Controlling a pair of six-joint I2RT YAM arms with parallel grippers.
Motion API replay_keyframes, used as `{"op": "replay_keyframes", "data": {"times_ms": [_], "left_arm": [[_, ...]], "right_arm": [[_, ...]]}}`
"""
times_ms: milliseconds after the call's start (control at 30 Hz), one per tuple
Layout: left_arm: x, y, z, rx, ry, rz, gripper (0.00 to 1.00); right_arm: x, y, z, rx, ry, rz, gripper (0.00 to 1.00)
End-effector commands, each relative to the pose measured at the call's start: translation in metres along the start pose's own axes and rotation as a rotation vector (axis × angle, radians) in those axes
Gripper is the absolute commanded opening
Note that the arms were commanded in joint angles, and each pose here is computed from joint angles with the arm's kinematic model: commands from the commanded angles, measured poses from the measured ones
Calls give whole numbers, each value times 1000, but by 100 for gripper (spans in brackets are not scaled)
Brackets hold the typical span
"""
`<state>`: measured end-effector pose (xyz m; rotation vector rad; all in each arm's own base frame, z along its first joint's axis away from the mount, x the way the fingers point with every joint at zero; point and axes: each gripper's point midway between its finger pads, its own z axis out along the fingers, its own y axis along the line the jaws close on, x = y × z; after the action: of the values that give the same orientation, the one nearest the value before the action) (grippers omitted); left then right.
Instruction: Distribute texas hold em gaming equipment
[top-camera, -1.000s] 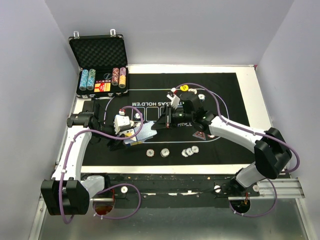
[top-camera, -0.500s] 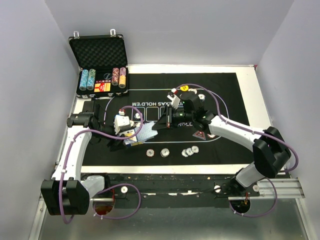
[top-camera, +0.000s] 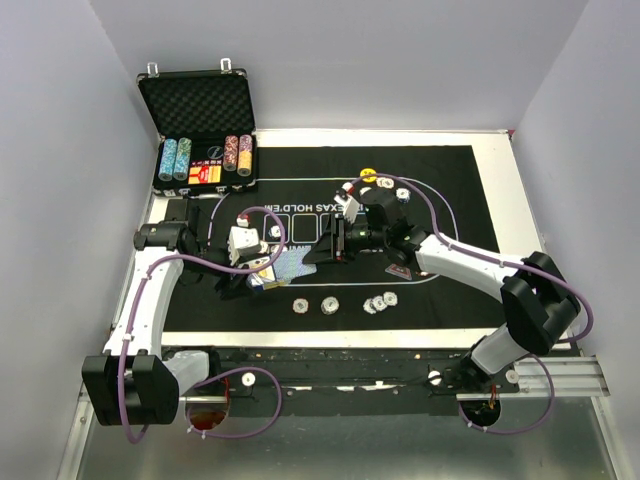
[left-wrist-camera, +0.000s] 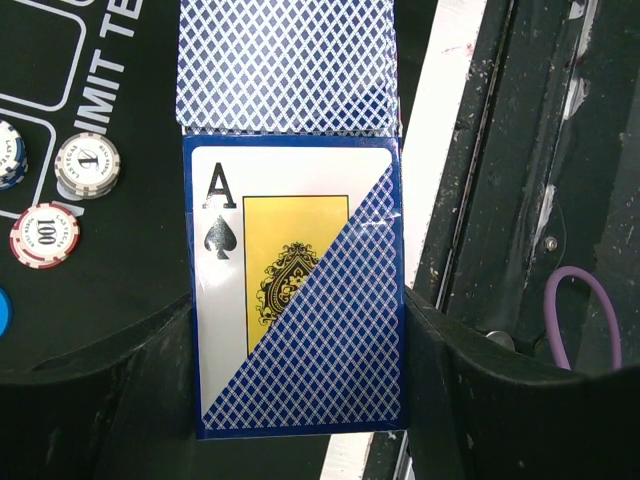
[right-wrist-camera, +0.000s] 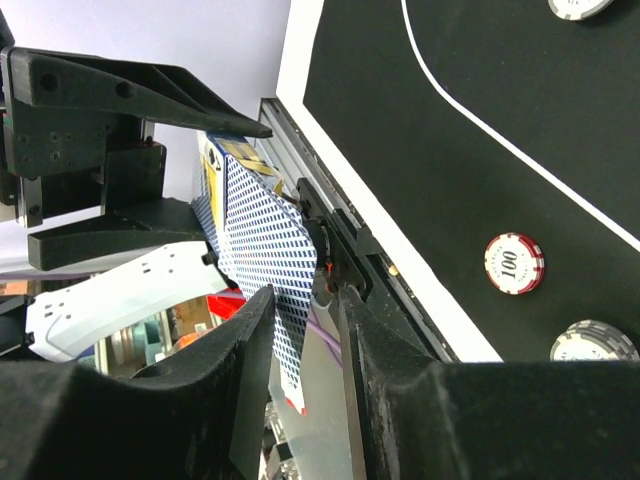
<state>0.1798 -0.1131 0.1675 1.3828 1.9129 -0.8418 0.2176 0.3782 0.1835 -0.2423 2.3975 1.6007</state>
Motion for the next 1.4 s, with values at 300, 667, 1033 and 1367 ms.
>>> {"op": "replay_keyframes", "data": {"times_ms": [300,667,1033,1367], "left_arm": [[-23,-3,-3,24,-88,26,55],[-19,-5,-2,25,-84,28,54],[-21,-5,-3,29,-87,29,53],[-22,-4,-4,30,-84,23,53]], "right_arm": [[11,-6,-7,4,12,-37,45],[4,6,-12,-6,-17,-50,45],[3,12,-7,-54,-5,-40,44],[5,20,7,-82,25,-55,41]]}}
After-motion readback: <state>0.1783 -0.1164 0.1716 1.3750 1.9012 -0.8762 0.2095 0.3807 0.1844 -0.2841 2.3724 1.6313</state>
